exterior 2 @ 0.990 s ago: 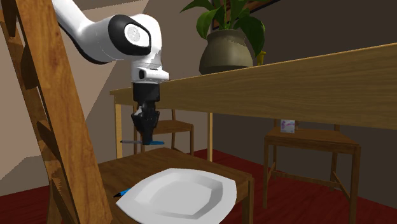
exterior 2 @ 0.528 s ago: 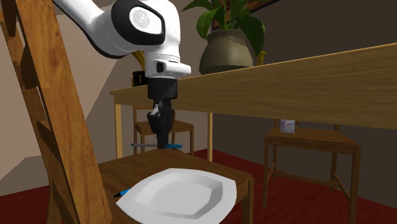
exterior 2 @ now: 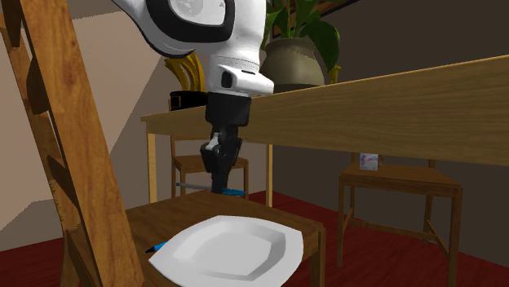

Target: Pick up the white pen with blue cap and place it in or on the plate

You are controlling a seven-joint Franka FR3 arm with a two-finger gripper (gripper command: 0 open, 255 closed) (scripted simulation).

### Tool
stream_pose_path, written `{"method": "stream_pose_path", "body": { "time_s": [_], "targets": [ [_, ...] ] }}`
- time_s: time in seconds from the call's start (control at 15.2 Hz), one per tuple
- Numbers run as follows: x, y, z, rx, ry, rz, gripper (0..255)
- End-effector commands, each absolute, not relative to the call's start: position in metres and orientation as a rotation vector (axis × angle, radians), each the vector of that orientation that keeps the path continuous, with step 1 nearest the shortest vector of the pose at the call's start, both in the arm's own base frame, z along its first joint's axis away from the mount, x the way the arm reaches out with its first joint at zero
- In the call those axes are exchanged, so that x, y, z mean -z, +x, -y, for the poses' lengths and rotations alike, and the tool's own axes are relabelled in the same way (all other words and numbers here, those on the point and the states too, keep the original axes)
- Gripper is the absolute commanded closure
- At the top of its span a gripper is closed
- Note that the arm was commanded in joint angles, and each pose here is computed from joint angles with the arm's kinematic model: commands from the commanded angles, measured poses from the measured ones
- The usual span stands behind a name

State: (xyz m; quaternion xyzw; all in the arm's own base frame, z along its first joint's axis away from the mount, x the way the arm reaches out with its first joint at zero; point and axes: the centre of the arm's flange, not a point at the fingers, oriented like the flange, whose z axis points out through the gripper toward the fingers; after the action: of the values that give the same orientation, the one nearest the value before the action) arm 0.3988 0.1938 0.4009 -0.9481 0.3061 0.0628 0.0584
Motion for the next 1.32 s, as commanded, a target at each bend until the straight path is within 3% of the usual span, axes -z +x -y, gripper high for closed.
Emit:
{"method": "stream_pose_path", "body": {
  "time_s": [0.0,0.92,1.25],
  "targets": [
    [-0.394,0.415,-0.163,-0.015,-3.039,-0.838,255],
    [-0.32,0.415,-0.163,-0.015,-3.039,-0.838,255],
    [-0.32,0.415,-0.163,-0.015,-3.039,-0.838,255]
  ]
}}
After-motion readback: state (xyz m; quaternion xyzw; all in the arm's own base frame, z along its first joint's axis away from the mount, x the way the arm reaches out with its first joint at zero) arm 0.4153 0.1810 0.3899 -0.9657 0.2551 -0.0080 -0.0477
